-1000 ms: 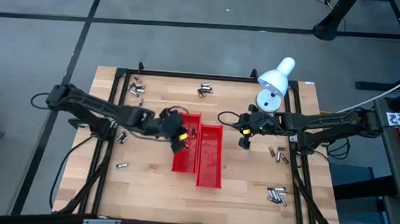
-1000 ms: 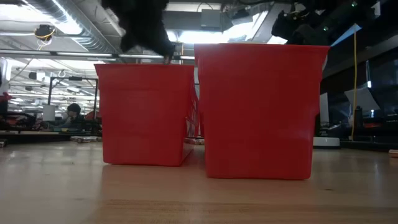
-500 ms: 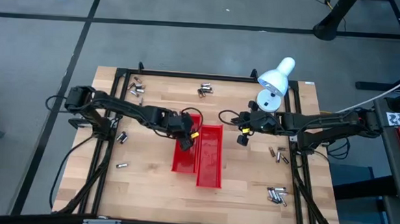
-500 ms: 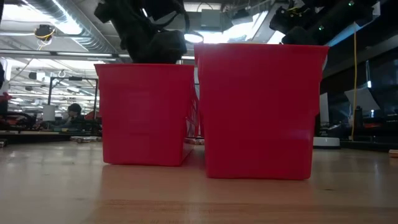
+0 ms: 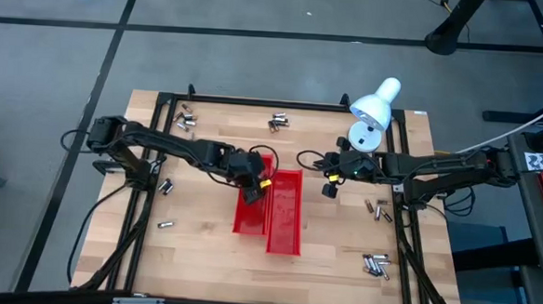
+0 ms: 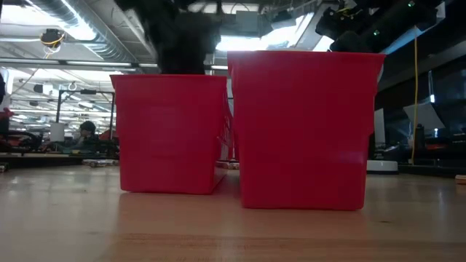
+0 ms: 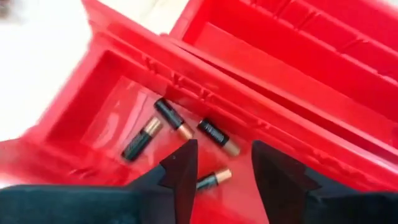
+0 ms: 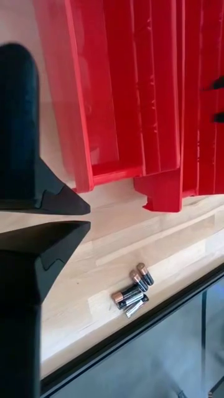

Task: Sort batteries
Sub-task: Put the silver battery into the right red bin

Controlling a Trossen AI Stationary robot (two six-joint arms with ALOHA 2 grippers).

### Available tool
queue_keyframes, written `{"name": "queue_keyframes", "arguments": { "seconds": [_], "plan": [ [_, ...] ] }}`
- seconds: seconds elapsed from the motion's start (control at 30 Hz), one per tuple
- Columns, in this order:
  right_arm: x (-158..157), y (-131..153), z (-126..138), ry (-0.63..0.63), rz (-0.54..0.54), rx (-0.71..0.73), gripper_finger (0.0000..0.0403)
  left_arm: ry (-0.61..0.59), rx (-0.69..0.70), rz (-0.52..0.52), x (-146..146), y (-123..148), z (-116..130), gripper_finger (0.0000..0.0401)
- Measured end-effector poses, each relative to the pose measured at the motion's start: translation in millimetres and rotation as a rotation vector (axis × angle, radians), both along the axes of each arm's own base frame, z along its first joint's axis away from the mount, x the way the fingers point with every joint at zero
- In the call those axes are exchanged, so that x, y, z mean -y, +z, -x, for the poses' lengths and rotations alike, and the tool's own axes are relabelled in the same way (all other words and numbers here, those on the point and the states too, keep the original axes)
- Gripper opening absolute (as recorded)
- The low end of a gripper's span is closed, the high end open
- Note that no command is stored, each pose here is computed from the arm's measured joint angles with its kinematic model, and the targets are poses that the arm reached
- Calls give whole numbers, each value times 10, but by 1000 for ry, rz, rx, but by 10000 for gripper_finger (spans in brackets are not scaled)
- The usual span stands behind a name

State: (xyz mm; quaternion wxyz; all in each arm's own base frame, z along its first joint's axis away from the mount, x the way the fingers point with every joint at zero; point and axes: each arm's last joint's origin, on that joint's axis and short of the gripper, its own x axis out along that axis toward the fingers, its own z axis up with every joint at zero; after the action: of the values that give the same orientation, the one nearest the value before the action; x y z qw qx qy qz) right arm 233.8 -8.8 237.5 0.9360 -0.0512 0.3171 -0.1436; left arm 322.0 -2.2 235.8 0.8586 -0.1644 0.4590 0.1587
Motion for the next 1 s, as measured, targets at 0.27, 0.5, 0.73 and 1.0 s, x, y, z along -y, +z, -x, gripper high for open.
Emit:
{"name": "queue_keyframes", "arguments": {
  "seconds": [0.27,0.5,0.73,1.0],
  "plan": [
    [-2,-1,-1,5,-4,1,30,14,-170,14,309,289,355,131],
    [-3,-1,-1,7,-6,1,30,99,-513,-6,718,186,862,127],
    [-4,23,-21,9,-6,36,30,-4,-601,15,1124,-70,1140,127],
    [-4,27,-24,9,-7,42,30,6,-738,38,1251,-426,1449,127]
  ]
}}
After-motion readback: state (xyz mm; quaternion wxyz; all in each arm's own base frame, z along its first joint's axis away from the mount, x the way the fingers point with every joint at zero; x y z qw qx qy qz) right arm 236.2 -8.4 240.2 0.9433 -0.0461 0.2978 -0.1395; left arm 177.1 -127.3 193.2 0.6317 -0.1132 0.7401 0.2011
